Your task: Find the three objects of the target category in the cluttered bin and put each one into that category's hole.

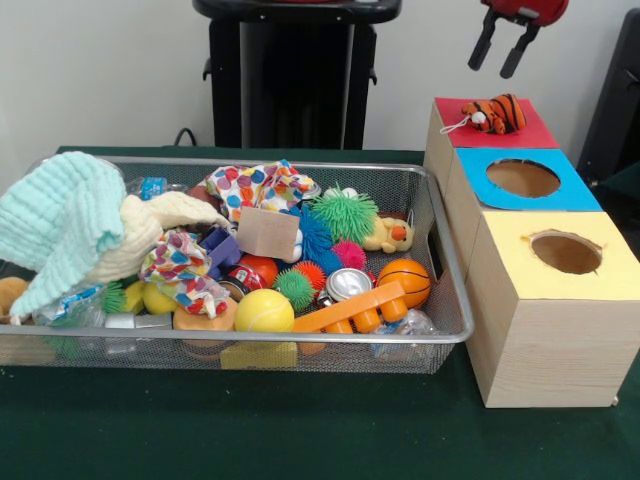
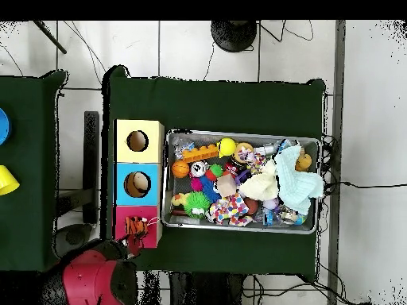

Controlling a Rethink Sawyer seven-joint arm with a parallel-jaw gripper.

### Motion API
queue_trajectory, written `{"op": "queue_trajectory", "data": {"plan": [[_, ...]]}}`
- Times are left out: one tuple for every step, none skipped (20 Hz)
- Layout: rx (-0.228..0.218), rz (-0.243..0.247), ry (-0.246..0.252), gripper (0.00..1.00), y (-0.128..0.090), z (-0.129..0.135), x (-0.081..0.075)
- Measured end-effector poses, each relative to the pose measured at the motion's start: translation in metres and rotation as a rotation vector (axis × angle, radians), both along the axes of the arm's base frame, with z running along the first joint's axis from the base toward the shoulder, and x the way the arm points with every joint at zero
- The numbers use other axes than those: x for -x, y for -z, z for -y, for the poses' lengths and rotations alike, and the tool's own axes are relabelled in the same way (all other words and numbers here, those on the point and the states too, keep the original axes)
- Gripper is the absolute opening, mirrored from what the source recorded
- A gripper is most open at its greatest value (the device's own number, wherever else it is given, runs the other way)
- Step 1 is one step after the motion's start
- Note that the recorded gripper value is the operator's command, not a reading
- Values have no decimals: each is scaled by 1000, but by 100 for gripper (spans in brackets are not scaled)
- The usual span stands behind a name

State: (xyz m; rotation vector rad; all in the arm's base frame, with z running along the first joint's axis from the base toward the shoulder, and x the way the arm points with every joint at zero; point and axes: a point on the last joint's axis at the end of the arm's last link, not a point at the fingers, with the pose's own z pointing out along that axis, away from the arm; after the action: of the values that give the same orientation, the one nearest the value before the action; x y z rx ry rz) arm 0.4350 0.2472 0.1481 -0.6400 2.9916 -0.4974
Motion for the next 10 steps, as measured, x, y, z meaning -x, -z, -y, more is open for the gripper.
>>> {"op": "queue_trajectory", "data": {"plan": [[-8,6,10,100,-3,2,-4],[-16,11,19,100,-6,4,-7],[-24,13,27,100,-7,5,-9],[-33,16,35,100,-9,6,-11],[-42,18,43,100,-10,6,-14],[-52,19,51,100,-12,7,-16],[-62,21,59,100,-13,6,-18],[-72,22,66,100,-14,6,-21],[-78,23,69,100,-15,6,-22],[-89,28,74,100,-16,5,-24]]}}
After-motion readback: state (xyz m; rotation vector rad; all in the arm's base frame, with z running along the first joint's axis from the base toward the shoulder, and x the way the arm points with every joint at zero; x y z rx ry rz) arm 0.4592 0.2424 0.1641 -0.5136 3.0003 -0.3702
